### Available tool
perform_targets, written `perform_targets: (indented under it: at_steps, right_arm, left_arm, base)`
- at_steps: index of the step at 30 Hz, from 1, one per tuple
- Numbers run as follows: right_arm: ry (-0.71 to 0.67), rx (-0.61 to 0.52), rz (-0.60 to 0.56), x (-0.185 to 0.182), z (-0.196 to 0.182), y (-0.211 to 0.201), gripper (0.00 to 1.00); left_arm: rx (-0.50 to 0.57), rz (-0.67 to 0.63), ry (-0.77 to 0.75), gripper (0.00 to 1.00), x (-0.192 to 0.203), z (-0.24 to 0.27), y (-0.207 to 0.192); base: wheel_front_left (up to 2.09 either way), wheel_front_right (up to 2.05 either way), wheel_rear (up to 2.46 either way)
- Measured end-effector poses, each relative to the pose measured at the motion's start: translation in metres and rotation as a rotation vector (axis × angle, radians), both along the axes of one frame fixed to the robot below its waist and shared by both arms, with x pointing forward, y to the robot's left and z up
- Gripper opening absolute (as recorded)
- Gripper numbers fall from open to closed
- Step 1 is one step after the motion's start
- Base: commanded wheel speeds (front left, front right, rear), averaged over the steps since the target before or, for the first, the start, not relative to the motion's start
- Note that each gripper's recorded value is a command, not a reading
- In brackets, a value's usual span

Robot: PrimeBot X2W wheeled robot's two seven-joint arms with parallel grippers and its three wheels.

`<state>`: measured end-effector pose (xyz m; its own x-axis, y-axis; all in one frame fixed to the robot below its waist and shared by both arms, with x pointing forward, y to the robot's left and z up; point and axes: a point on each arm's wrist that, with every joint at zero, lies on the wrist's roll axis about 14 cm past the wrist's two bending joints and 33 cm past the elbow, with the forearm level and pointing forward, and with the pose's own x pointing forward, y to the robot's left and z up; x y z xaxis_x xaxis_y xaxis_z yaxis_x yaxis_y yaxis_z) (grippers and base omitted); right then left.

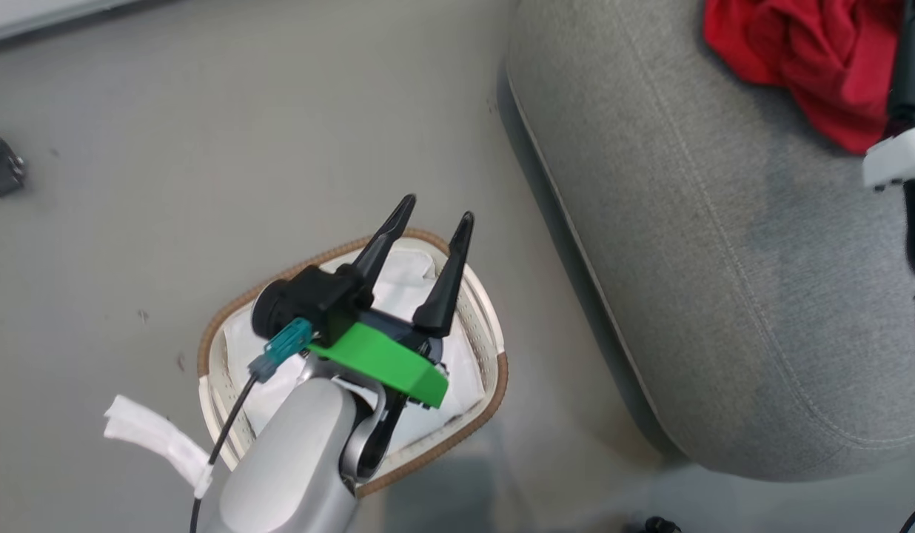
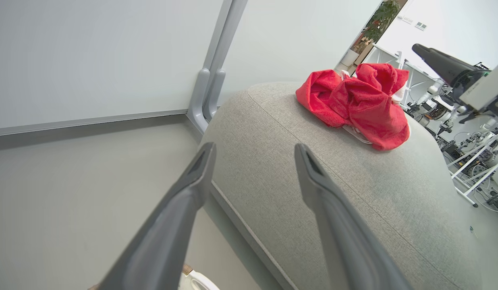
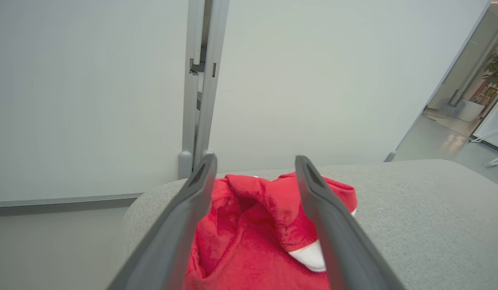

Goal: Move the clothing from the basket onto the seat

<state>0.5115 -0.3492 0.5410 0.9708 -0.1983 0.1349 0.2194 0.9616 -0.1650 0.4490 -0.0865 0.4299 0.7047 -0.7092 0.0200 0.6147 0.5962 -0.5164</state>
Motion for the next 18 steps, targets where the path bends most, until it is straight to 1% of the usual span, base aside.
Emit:
perform_targets:
  at_steps: [2,4,9,14,18]
  right_arm:
    - [-0.029,0.027,0.030,-0.010,0.009,0.012,1.00]
    - [-0.037,0.063,0.060,-0.019,0.009,0.026,1.00]
    - [-0.031,0.125,0.146,-0.039,0.005,0.063,1.00]
    - [-0.009,0.193,0.188,-0.055,-0.009,0.091,1.00]
    - [0.022,0.249,0.236,-0.061,-0.026,0.123,1.00]
  left_arm:
    - [0.006,0.039,-0.009,1.00,0.000,0.007,0.011]
    - [0.016,0.084,-0.024,1.00,0.002,0.015,0.024]
    - [0.090,0.181,-0.042,1.00,-0.007,0.017,0.060]
    - [0.162,0.323,-0.074,1.00,-0.007,0.023,0.110]
    - [0.227,0.423,-0.072,1.00,-0.016,0.020,0.150]
  base:
    - [0.00,0.00,0.00]
    - [0.00,0.00,0.00]
    - [0.00,0.00,0.00]
    - [0.00,0.00,0.00]
    - [0.00,0.00,0.00]
